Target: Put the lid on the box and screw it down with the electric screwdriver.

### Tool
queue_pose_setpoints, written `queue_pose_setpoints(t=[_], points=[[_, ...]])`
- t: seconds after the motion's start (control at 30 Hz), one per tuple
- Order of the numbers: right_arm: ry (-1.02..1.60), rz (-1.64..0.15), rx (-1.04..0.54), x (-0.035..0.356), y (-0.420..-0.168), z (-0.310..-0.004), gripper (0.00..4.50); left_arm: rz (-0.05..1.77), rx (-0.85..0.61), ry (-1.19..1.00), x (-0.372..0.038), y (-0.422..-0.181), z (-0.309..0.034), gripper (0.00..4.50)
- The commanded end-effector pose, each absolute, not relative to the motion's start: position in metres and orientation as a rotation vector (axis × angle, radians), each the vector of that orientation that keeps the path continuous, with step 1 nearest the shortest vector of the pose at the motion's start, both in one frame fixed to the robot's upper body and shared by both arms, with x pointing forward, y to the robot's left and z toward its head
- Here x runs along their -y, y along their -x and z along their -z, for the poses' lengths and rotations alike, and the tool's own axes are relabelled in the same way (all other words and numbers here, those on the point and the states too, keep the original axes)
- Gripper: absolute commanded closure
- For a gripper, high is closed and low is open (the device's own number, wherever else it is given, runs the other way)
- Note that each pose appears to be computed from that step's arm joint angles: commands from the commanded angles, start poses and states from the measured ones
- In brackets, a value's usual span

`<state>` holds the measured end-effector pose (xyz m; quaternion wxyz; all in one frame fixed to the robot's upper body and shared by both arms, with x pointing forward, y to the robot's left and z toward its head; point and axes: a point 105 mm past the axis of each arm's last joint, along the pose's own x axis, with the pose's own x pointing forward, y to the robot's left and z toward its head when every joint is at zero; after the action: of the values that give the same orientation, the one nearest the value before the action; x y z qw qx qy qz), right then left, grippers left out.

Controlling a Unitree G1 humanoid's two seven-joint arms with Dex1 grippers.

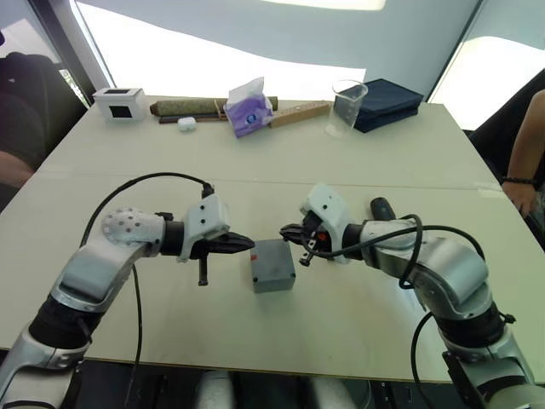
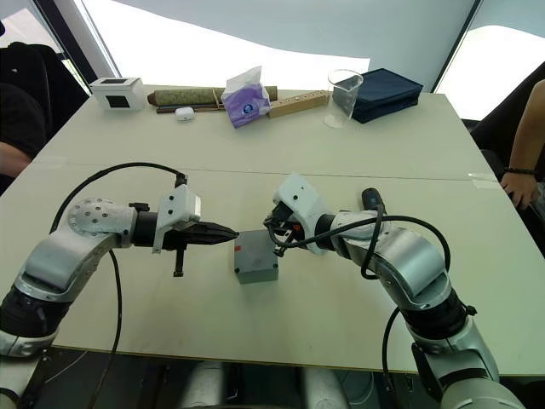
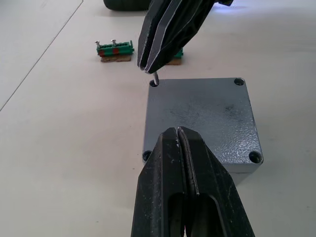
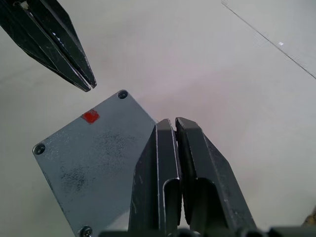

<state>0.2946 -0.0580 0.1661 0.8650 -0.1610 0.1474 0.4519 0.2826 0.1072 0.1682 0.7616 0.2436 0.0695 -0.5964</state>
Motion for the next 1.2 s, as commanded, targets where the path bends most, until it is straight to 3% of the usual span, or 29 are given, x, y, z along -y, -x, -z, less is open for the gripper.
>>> queue_pose_setpoints(t=[0.03,0.87,0.9,0.93,1.2], points=[[0.361,-0.942,-0.272,0.059,-0.295,-0.17,4.43,1.288,-0.105,-0.548,-0.107,-0.28,-0.18,4.5],[0.371,-0.95,-0.327,0.061,-0.296,-0.145,4.43,1.298,-0.103,-0.547,-0.104,-0.278,-0.177,4.5],[0.371,-0.953,-0.328,0.061,-0.296,-0.145,3.94,1.299,-0.103,-0.546,-0.104,-0.278,-0.178,4.5],[0.369,-0.955,-0.33,0.061,-0.295,-0.145,3.8,1.298,-0.103,-0.547,-0.103,-0.278,-0.177,4.5],[0.373,-0.954,-0.311,0.072,-0.292,-0.164,0.54,1.309,-0.093,-0.526,-0.1,-0.276,-0.178,4.5]])
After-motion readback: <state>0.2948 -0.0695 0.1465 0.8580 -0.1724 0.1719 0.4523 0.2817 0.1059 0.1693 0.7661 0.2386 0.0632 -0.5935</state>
